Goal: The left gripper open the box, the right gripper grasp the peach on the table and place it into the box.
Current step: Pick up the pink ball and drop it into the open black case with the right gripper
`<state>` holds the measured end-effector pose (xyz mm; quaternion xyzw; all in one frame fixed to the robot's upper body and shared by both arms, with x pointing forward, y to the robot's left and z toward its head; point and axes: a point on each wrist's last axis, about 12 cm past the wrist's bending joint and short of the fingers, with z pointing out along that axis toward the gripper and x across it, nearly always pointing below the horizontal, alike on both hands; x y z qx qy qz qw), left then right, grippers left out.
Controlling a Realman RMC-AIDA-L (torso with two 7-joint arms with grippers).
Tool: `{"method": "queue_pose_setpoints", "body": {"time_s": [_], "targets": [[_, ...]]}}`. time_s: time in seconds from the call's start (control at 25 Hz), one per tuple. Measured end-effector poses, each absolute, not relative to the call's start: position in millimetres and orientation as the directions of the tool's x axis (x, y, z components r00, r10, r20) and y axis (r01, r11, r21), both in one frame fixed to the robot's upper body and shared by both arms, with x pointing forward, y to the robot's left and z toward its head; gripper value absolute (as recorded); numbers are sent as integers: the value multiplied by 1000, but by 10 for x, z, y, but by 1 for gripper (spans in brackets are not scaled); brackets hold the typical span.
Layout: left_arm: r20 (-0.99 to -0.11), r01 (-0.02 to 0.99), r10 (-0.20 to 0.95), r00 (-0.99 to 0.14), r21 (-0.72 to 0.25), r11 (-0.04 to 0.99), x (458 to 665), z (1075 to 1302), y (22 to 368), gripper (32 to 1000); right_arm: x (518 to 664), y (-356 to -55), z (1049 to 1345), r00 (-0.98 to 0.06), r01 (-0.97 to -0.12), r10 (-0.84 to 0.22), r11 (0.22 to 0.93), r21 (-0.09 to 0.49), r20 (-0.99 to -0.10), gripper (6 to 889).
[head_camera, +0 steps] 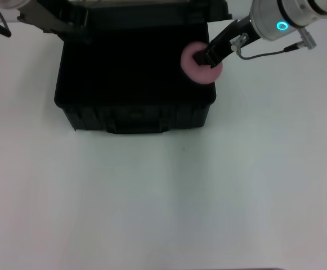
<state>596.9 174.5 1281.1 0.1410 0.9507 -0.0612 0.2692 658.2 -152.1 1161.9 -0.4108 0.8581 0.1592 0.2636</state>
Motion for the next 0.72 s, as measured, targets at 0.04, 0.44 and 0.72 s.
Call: {"method": "queue_pose_setpoints", "body": {"time_s": [0.04, 0.44, 0.72], "targets": [[-530, 302, 236, -815, -40, 952, 5969, 12814, 1742, 382, 6585, -1512, 11618, -522, -790, -622, 611, 54, -584, 45], [-532, 306, 239, -812, -40, 951, 5971, 12823, 1725, 382, 6621, -1454, 11567, -513, -790, -627, 612, 37, -586, 45], [-534, 308, 240, -811, -40, 951, 5972, 12828, 1719, 382, 6650, -1380, 11526, -499, -794, -638, 608, 14, -587, 46]]}}
